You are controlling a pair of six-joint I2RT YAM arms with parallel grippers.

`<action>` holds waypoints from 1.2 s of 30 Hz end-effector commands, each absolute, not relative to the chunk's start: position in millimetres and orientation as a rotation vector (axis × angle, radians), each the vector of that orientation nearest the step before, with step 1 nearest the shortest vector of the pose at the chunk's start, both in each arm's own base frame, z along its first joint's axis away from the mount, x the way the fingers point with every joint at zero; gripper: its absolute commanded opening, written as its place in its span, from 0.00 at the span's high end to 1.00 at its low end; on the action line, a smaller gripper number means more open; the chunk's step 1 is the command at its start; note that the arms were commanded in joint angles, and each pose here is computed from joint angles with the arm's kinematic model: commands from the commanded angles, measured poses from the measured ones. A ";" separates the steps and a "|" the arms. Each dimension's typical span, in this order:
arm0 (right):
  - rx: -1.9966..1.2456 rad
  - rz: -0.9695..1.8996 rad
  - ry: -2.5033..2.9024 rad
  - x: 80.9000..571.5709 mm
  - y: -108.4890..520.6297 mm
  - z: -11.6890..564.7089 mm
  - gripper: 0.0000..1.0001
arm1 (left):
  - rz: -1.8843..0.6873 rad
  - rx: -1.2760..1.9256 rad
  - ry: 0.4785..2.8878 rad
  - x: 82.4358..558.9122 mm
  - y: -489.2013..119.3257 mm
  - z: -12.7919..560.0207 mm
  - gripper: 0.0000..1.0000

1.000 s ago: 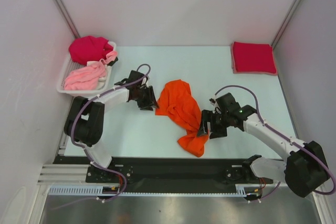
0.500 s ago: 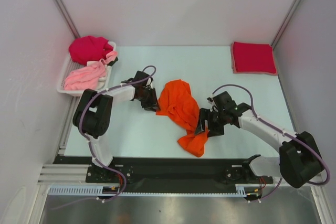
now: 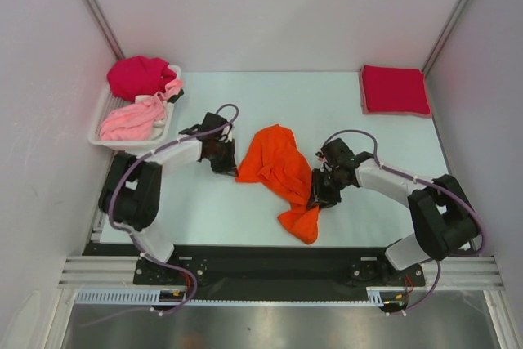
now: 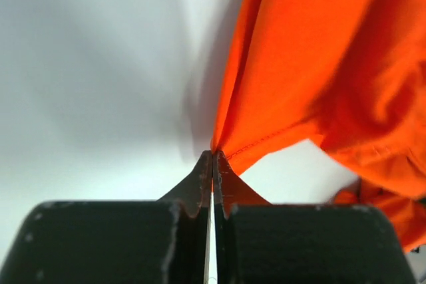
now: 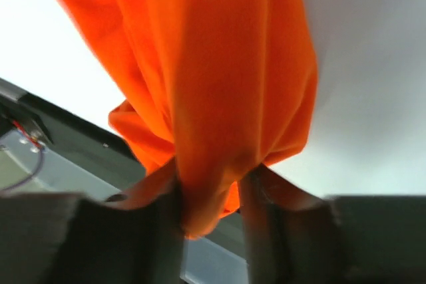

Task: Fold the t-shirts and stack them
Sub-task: Flatten the tshirt out

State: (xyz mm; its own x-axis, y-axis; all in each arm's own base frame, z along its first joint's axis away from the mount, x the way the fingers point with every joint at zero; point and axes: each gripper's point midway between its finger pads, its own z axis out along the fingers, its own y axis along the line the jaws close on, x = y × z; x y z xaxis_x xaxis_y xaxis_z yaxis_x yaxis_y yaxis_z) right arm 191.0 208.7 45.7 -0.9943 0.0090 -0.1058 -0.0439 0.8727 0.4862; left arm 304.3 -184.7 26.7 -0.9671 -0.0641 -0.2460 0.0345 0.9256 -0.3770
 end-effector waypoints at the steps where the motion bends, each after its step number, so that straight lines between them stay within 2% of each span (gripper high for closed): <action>1: -0.063 0.684 2.899 213.6 200.2 52.6 0.72 | -0.493 0.074 2.642 316.5 -168.0 84.0 1.00; 4: -0.111 0.566 2.879 224.1 183.4 67.7 0.78 | -0.456 0.060 2.476 321.0 -153.0 142.1 1.00; 9: -0.219 0.415 2.881 229.0 166.2 93.9 0.80 | -0.377 -0.030 2.223 313.2 -119.3 249.0 1.00; 12: -0.252 0.399 2.868 232.4 164.0 104.1 0.79 | -0.334 -0.113 2.169 302.4 -103.1 274.4 1.00; 14: -0.245 0.331 2.873 234.4 154.5 100.9 0.69 | -0.378 -0.127 2.101 294.0 -102.6 296.8 1.00; 15: -0.243 0.311 2.879 233.9 151.1 97.9 0.60 | -0.392 -0.128 2.079 292.7 -102.9 304.5 1.00; 16: -0.222 0.299 2.885 235.3 145.3 95.3 0.47 | -0.403 -0.127 2.071 289.1 -103.0 309.4 1.00; 17: -0.209 0.294 2.899 233.7 142.1 91.5 0.43 | -0.416 -0.138 2.064 286.0 -103.1 313.6 1.00; 18: -0.197 0.289 2.905 233.6 139.2 90.9 0.35 | -0.432 -0.136 2.052 283.5 -104.2 318.6 1.00; 21: -0.184 0.205 2.874 234.7 129.6 103.6 0.27 | -0.438 -0.179 1.992 275.1 -97.1 336.8 1.00; 23: -0.201 0.224 2.846 231.8 133.1 115.3 0.27 | -0.435 -0.192 1.961 273.8 -94.0 347.2 1.00; 26: -0.225 0.428 2.779 216.0 162.9 133.0 0.28 | -0.469 -0.156 1.973 282.8 -104.9 345.2 1.00; 29: -0.230 0.574 2.799 185.1 187.3 122.6 0.27 | -0.533 -0.147 1.981 287.2 -116.5 345.5 1.00; 32: -0.219 0.571 2.792 175.9 196.9 103.9 0.29 | -0.579 -0.135 1.943 289.8 -122.8 360.2 1.00; 36: -0.184 0.475 2.820 178.0 188.1 81.4 0.40 | -0.572 -0.125 1.917 290.3 -121.4 376.0 1.00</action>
